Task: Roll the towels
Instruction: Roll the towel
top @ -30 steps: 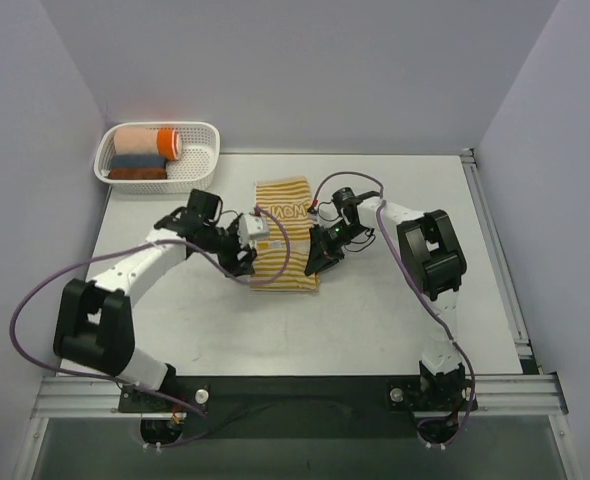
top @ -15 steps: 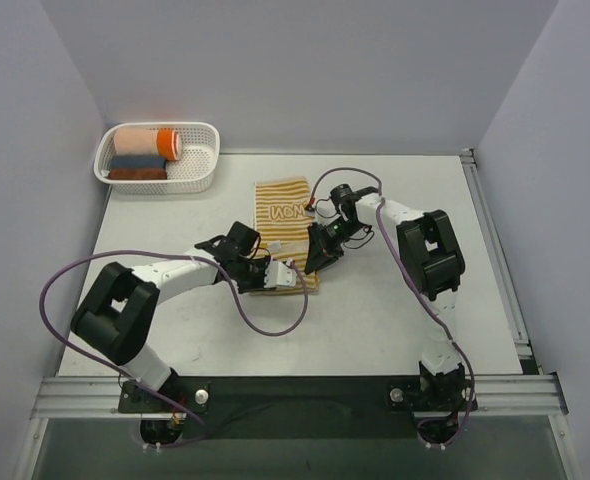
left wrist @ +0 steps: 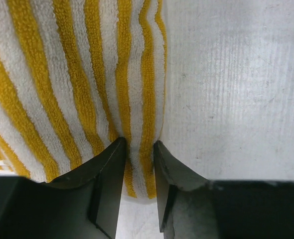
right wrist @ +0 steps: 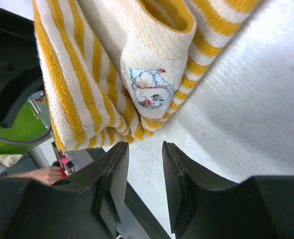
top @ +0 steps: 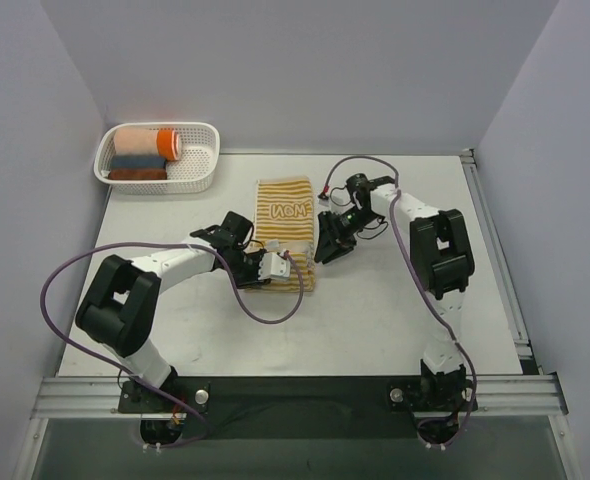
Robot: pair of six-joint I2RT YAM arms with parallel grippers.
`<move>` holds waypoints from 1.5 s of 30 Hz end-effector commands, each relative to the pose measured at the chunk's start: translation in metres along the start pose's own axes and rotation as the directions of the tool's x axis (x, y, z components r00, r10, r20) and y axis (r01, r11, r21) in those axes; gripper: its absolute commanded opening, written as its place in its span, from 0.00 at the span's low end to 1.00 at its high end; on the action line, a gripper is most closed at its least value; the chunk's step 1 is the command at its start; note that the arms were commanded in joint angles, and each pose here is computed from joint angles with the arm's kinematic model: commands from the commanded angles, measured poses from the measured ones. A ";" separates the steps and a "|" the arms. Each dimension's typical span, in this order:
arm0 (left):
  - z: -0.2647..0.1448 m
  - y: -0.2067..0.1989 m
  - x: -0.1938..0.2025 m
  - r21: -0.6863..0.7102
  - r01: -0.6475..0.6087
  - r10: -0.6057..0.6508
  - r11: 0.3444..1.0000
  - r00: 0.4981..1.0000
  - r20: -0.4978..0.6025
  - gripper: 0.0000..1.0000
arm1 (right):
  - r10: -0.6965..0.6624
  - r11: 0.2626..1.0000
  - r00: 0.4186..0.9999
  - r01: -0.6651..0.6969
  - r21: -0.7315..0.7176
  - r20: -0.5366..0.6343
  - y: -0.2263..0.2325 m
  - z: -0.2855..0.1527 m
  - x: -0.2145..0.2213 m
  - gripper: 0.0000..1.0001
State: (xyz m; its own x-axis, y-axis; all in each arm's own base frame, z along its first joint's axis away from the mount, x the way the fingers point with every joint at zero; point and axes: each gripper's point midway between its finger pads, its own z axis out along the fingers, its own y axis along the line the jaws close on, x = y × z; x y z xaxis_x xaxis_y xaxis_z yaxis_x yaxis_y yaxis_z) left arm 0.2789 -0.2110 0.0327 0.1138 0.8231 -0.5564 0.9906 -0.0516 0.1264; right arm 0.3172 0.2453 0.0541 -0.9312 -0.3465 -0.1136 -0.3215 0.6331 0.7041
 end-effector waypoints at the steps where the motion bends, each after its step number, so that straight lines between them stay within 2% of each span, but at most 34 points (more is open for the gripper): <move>1: 0.000 -0.024 0.009 0.110 0.061 -0.058 0.992 0.998 -0.032 0.40 | -0.092 0.991 0.988 0.103 -0.086 0.126 0.048 -0.050 -0.015 0.34; 6: 0.001 -0.024 0.008 0.111 0.092 -0.089 0.990 0.996 -0.031 0.47 | -0.063 0.970 0.974 0.111 -0.218 0.216 0.104 -0.054 -0.037 0.36; 8: 0.000 -0.022 0.004 0.109 0.100 -0.098 0.989 0.995 -0.022 0.50 | 0.021 0.965 0.981 0.030 -0.259 0.193 0.111 -0.045 -0.038 0.34; 15: -0.008 -0.021 -0.005 0.096 0.104 -0.106 0.990 0.994 0.023 0.56 | 0.018 0.960 0.988 0.026 -0.280 0.154 0.120 -0.011 -0.027 0.29; 22: -0.017 -0.020 -0.013 0.091 0.132 -0.139 0.987 0.988 0.073 0.61 | 0.009 0.986 0.992 0.012 -0.164 0.128 0.076 0.029 -0.032 0.23; 27: -0.028 -0.016 -0.019 0.034 0.115 -0.119 0.993 0.986 0.116 0.68 | -0.037 0.999 0.989 0.038 -0.006 0.145 0.028 0.055 -0.049 0.21; 29: -0.032 -0.012 -0.024 -0.023 0.087 -0.083 0.996 0.986 0.143 0.73 | -0.040 0.999 0.990 0.039 0.013 0.135 0.020 0.062 -0.049 0.20; 37: -0.034 0.011 -0.035 -0.263 -0.073 0.105 0.962 0.989 0.107 0.77 | -0.062 0.994 0.994 0.053 0.098 0.094 -0.004 0.075 -0.037 0.19; 40: -0.030 0.013 -0.045 -0.291 -0.090 0.133 0.953 0.982 0.132 0.77 | -0.060 0.994 0.995 0.052 0.097 0.082 -0.005 0.076 -0.035 0.19; 45: -0.007 0.008 -0.038 -0.279 -0.167 0.198 0.946 0.976 0.086 0.76 | -0.070 0.995 0.997 0.067 0.072 0.041 -0.004 0.079 -0.030 0.20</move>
State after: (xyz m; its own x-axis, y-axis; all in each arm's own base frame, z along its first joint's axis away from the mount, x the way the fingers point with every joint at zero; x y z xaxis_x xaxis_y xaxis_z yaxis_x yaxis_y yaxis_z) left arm 0.2666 -0.2271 0.0581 0.2305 0.7580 -0.6101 0.9382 -0.0067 0.3462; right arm 0.3349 0.3208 0.0294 -0.9267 -0.3068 -0.2171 -0.3644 0.5919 0.7190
